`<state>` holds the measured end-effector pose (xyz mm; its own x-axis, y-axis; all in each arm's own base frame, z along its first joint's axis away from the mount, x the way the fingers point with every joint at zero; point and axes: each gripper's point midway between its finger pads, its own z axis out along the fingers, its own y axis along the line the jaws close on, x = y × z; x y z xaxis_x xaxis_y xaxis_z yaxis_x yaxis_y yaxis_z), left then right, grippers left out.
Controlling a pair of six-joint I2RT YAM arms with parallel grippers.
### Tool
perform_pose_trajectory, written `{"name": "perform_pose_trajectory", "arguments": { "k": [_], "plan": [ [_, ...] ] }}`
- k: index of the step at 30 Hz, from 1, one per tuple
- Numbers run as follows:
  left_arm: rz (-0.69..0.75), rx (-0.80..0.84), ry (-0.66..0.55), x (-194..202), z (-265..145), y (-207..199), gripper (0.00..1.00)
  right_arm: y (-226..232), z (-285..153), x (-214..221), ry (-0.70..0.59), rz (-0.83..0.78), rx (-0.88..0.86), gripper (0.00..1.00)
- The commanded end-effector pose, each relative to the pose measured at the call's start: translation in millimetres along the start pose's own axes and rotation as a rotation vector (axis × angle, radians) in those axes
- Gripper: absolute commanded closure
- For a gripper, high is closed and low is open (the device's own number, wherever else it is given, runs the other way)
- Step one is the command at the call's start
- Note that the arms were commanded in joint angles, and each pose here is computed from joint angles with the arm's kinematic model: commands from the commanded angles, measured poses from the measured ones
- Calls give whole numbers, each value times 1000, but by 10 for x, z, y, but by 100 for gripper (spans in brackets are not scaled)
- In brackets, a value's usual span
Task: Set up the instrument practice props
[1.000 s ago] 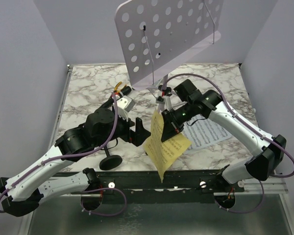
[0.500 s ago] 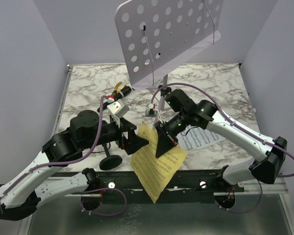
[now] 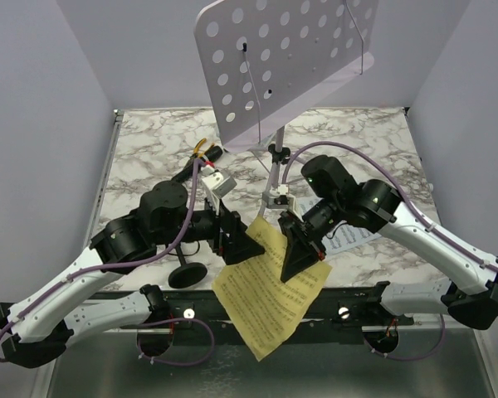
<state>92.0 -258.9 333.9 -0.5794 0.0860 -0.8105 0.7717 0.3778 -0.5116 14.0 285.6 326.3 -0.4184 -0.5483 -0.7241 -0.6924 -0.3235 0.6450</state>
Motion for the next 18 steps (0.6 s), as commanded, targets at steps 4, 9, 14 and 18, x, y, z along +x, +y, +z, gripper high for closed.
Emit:
{"name": "perform_pose_trajectory", "arguments": {
  "k": [4, 9, 14, 18],
  "plan": [
    [-31, 391, 131, 199, -54, -618, 9, 68, -34, 138, 4, -93, 7, 99],
    [-60, 491, 214, 314, -138, -757, 25, 0, -63, 200, -14, -123, 83, 99],
    [-73, 460, 217, 302, -116, -709, 51, 4, -96, 221, -21, -127, 120, 100],
    [-78, 370, 187, 255, -14, -564, 80, -10, -126, 179, -46, -145, 168, 100]
  ]
}}
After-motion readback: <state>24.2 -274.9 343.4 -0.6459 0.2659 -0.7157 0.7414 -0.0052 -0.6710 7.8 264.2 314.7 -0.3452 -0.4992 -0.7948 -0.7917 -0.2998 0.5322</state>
